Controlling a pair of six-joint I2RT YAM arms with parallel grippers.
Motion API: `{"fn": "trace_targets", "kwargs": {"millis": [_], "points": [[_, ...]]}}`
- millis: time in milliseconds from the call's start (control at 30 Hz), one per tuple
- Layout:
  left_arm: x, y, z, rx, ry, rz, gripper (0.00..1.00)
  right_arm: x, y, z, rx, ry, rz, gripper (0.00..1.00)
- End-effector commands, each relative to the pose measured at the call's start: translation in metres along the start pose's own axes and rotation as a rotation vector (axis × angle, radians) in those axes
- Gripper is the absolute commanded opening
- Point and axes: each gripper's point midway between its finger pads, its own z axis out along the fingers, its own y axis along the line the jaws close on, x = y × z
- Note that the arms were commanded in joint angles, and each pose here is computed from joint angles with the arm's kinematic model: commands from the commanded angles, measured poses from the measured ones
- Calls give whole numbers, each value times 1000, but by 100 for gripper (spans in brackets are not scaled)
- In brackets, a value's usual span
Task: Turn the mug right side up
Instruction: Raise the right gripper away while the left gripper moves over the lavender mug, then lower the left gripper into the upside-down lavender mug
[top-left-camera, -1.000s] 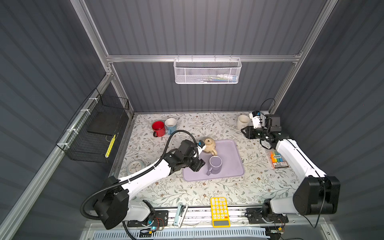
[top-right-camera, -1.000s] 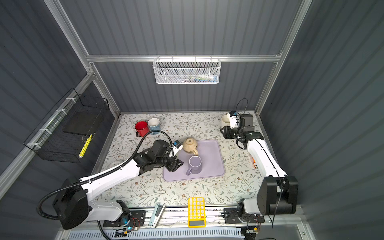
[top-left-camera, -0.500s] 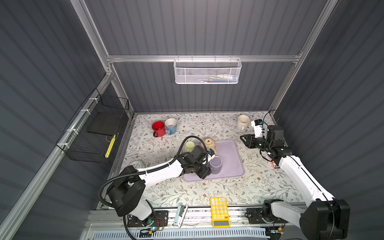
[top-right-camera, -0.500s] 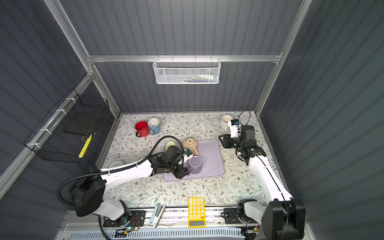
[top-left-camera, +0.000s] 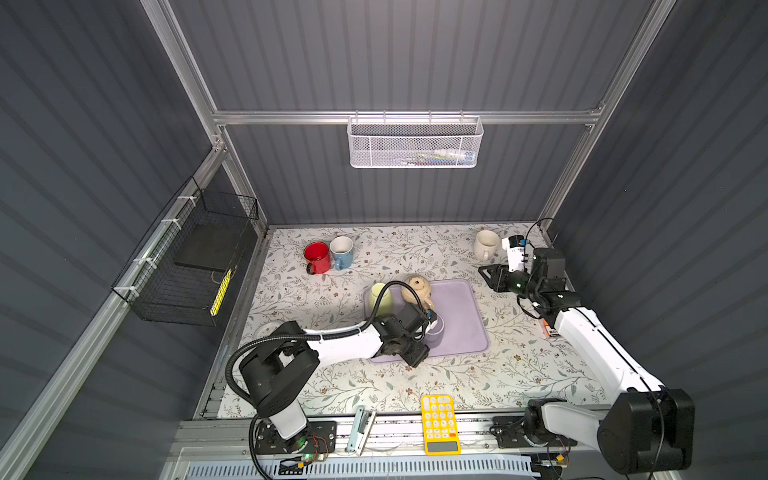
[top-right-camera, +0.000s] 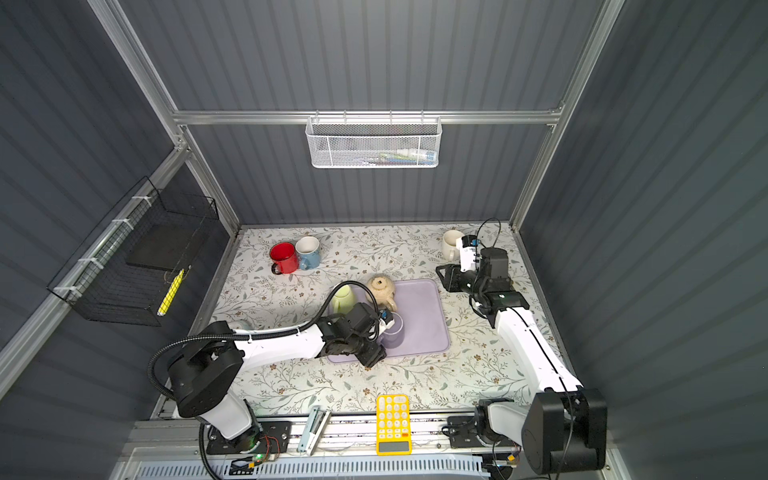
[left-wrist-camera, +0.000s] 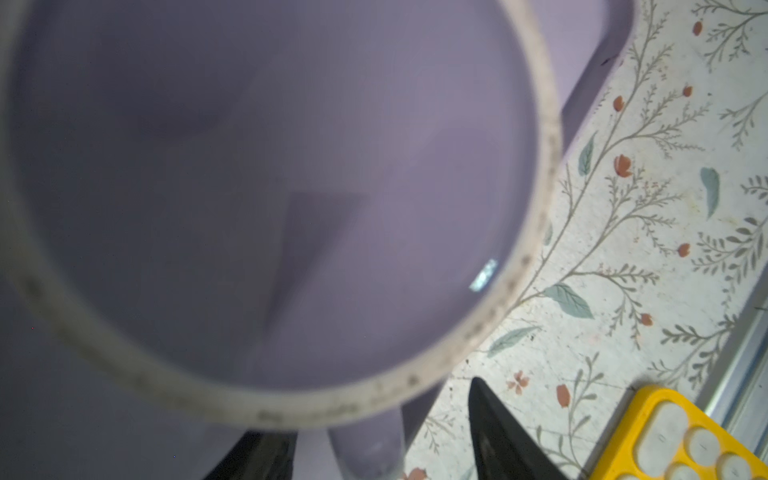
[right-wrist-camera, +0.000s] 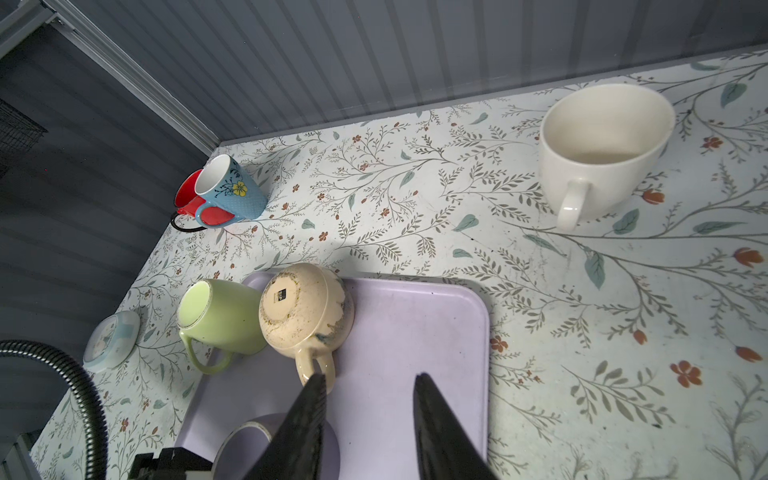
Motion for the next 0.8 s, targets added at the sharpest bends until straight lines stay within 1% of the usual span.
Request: {"fn": "trace_targets", "kwargs": {"millis": [0,400,467,667,767], "points": [[-12,-1,3,-10,-28,-4,64,-3,-1,-1,6,-20,-4,37],[-7,4,14,-28,-27,-6,60,2,-7,2,27,-7,6,37],[-6,5,15,-32,-29,-10,58,3,-8,1,32,-7,6,37],[-4,3,17,-18,-34,-12,46,-1,-8,1,35,-17,6,37],[-5,3,17,-19,-38,-11,42,-2,-9,0,41,-20,4,37]]}}
